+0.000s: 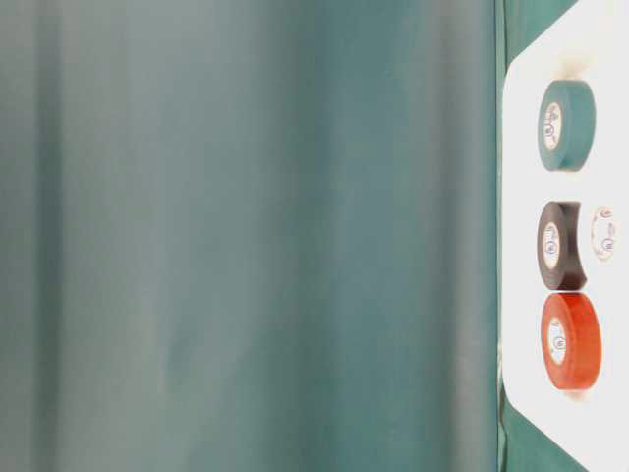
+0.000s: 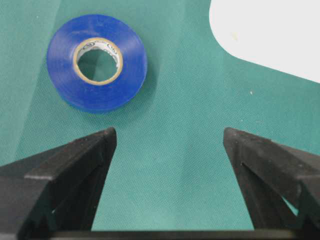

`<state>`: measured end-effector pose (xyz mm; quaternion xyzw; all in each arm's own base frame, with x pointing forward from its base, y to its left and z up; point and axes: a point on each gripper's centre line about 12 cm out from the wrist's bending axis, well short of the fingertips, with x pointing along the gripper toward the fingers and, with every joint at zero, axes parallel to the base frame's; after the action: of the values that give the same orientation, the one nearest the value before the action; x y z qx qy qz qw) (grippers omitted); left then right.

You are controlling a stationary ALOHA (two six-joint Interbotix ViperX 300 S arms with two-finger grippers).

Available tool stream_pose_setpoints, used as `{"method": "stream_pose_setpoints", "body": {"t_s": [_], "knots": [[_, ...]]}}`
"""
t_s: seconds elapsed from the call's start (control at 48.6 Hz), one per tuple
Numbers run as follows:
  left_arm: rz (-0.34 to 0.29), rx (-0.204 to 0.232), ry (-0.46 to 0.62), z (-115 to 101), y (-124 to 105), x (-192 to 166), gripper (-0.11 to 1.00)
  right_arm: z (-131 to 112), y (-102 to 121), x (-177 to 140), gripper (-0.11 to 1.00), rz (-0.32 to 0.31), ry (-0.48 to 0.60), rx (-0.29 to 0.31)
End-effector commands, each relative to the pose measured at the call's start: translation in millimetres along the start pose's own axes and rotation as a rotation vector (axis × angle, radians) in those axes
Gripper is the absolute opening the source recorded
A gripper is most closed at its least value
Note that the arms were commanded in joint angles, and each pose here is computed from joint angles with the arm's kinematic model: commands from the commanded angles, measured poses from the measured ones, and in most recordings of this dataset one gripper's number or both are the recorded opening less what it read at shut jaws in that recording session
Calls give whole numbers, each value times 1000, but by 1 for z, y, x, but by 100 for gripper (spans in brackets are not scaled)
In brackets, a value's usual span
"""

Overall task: Put the tape into the white case with the right arm.
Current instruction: 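Withdraw the right gripper to the right of the tray, then lower the right gripper into the blue tape roll's hole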

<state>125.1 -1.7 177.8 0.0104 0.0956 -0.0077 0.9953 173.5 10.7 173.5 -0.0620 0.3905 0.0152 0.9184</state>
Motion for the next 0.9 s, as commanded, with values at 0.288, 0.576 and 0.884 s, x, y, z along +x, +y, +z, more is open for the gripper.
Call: {"method": "stream_pose_setpoints", "body": {"t_s": [0.288, 0.576, 0.884], "knots": [[2, 1, -14, 5, 0, 0, 0, 24, 2, 4, 69, 15, -39, 3], [2, 3, -14, 5, 0, 0, 0, 43, 7, 27, 69, 39, -31, -7], [2, 1, -14, 5, 0, 0, 0, 43, 10, 38, 69, 46, -1, -13]]}}
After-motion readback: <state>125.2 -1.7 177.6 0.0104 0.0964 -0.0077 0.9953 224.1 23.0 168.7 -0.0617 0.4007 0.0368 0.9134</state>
